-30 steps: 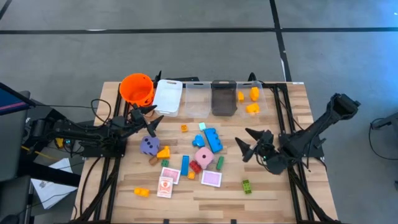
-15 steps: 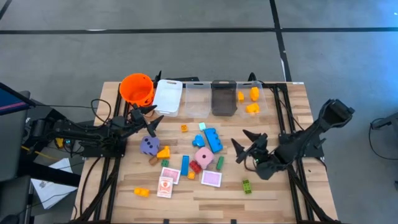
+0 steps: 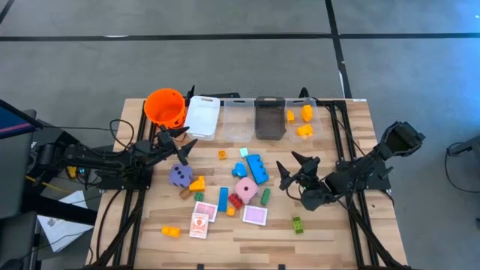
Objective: Pick & Place Toys
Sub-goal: Put the small green game piece into the black bin
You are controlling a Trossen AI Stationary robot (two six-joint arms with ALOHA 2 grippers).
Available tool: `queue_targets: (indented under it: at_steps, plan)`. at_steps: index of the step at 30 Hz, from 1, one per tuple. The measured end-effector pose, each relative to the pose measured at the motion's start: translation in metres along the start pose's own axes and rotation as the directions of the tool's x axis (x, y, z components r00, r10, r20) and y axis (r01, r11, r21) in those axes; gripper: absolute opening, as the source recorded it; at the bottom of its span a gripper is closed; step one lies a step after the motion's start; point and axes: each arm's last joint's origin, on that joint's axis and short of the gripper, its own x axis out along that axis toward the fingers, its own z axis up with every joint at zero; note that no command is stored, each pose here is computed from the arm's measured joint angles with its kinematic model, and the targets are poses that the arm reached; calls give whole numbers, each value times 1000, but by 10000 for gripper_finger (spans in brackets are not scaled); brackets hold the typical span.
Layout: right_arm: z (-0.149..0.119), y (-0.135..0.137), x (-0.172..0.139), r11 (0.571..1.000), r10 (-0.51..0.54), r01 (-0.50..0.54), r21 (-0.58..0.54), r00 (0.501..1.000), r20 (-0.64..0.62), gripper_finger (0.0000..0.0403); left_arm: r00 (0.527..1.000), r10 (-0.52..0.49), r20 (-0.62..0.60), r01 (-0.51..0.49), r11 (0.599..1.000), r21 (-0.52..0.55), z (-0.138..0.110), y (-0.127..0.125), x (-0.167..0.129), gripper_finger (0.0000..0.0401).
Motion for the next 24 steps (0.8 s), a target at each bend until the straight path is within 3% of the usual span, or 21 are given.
queue_targets:
  at_steps: [24]
  plan:
    - [1, 1, 0, 1000, 1, -1, 6, 1000, 2, 368, 1000, -1, 0, 1, 1000, 0, 0, 0, 0, 301]
